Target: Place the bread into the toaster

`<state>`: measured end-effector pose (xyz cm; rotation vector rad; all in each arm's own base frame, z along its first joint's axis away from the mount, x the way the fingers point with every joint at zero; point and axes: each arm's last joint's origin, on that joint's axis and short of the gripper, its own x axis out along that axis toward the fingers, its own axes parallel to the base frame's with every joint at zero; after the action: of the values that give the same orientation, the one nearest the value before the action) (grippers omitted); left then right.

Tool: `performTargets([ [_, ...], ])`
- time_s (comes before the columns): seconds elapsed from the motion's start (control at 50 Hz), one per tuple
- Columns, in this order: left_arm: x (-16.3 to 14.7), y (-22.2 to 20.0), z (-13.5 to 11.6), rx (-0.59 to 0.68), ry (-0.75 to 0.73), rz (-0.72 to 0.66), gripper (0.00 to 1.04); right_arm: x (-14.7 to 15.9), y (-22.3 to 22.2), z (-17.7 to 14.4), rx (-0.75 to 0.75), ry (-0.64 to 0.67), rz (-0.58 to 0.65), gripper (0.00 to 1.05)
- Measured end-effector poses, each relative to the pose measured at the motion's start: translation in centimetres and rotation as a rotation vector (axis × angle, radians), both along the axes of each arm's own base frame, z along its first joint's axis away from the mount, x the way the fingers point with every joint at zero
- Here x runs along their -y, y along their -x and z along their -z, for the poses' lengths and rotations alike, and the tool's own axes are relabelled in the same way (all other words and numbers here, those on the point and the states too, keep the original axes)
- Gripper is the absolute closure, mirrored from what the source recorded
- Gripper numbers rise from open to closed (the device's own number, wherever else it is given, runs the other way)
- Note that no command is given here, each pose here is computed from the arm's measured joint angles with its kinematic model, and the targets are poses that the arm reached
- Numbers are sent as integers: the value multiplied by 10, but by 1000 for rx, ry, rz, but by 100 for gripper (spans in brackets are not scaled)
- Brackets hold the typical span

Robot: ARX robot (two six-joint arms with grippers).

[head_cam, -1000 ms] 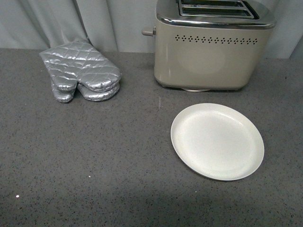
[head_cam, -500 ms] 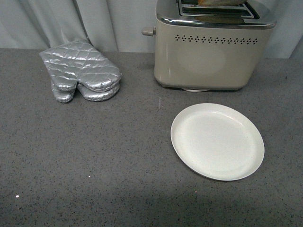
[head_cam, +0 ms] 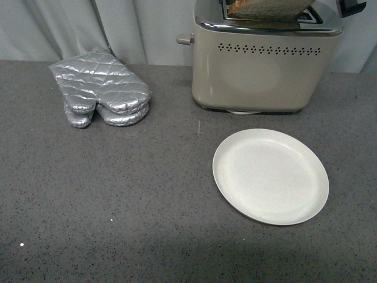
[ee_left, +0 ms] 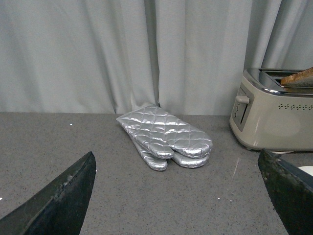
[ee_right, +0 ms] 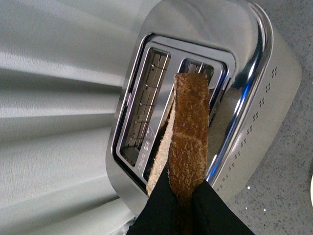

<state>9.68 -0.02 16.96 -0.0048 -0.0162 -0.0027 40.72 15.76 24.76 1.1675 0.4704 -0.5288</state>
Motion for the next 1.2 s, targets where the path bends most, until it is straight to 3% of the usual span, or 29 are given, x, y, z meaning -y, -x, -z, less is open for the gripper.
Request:
performTargets([
  [0.24, 0, 0, 0, 0, 0, 0, 7, 11, -26, -4, -18, 40, 2, 101],
  [0.48, 0, 0, 0, 0, 0, 0, 7, 15, -41, -16, 47, 183, -40, 64],
  [0.78, 0, 0, 0, 0, 0, 0, 7, 17, -30, -40, 214, 501, -280, 8],
  [1.06, 0, 0, 0, 0, 0, 0, 7, 40, 49, -45, 397, 1015, -402, 11],
  [1.12, 0, 0, 0, 0, 0, 0, 7, 56, 78, -39, 499, 1076, -483, 23],
  [1.2, 0, 0, 0, 0, 0, 0, 7, 82, 124, -22, 522, 1129, -504, 41],
])
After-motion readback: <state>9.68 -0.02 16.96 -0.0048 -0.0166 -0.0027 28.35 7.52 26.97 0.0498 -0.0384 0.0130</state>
